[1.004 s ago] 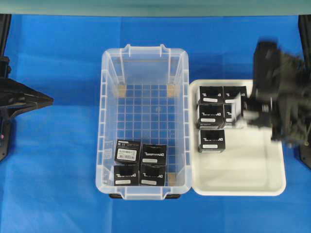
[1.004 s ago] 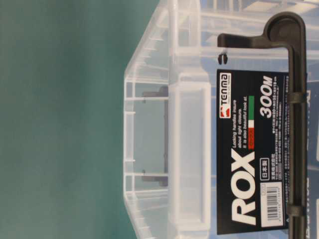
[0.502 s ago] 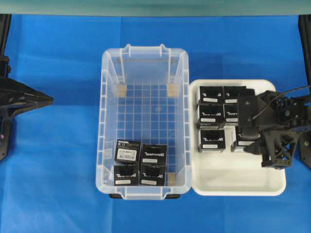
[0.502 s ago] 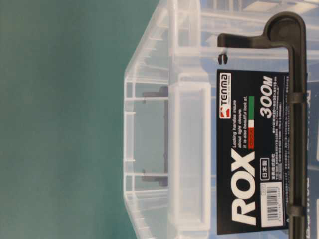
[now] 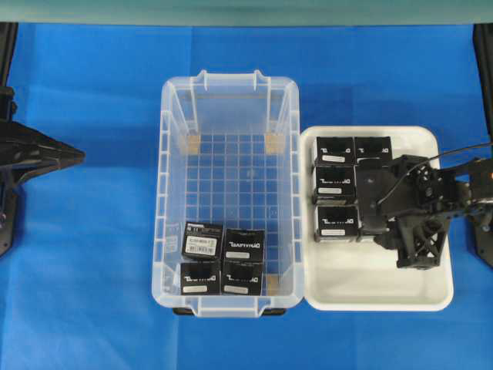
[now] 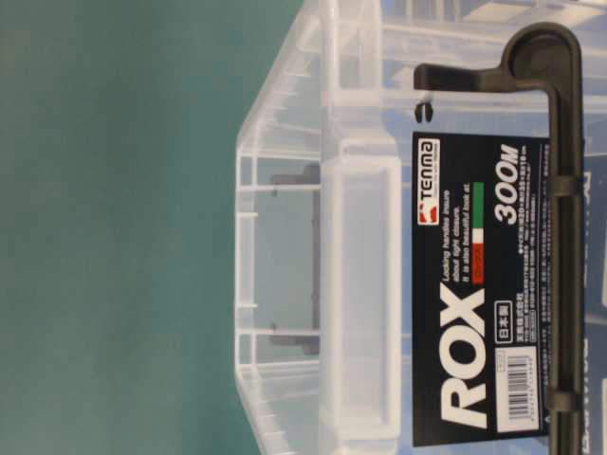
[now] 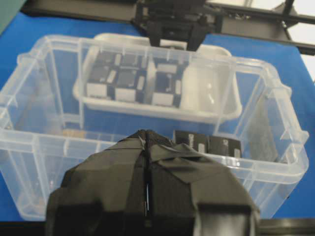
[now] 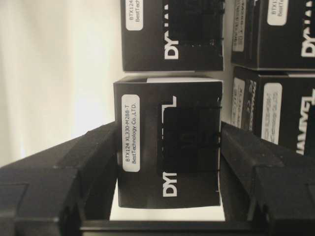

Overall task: Pick the box from inside the plastic case
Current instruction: 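Lower the black box onto the white tray beside the other boxes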

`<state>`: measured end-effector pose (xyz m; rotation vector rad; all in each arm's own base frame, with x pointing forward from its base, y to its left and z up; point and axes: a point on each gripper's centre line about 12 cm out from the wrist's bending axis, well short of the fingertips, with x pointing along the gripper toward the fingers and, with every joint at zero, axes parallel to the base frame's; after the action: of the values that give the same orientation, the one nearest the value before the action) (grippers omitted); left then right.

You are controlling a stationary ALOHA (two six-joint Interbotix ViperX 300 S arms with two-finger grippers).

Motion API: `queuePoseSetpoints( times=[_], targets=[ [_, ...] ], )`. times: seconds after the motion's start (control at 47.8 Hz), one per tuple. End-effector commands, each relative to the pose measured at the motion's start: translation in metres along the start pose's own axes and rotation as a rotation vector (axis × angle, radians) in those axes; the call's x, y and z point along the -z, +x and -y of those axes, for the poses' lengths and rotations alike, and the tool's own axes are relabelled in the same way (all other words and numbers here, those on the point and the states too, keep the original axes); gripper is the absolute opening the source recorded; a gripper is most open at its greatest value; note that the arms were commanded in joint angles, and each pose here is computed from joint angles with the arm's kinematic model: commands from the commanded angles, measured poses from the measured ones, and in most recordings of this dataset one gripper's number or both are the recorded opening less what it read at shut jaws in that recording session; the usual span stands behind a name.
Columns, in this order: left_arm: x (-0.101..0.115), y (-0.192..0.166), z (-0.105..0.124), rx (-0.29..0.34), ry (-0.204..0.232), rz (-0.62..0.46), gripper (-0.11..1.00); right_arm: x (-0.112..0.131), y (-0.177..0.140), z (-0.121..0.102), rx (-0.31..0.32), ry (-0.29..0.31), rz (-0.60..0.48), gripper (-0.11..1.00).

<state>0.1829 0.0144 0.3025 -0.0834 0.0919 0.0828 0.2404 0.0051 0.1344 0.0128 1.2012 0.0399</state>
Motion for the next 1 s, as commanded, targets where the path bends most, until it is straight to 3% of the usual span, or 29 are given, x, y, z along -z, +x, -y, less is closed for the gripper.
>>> queuePoseSetpoints(
  times=[0.0, 0.649, 0.816, 0.983],
  targets=[
    [-0.014, 0.0, 0.001, 0.0, 0.001, 0.04, -0.06, -0.001, 0.006, 0.003, 0.007, 0.008, -0.008, 0.59],
    [-0.013, 0.001, 0.0, 0.0, 0.001, 0.035, -0.06, -0.002, 0.012, 0.005, 0.007, 0.028, -0.024, 0.6],
    [-0.014, 0.0, 0.001, 0.0, 0.001, 0.038, -0.06, -0.01, 0.007, 0.005, 0.007, 0.042, 0.004, 0.94],
    [-0.013, 0.0, 0.0, 0.0, 0.001, 0.037, -0.06, -0.029, -0.014, 0.004, 0.004, 0.081, 0.091, 0.92]
  ],
)
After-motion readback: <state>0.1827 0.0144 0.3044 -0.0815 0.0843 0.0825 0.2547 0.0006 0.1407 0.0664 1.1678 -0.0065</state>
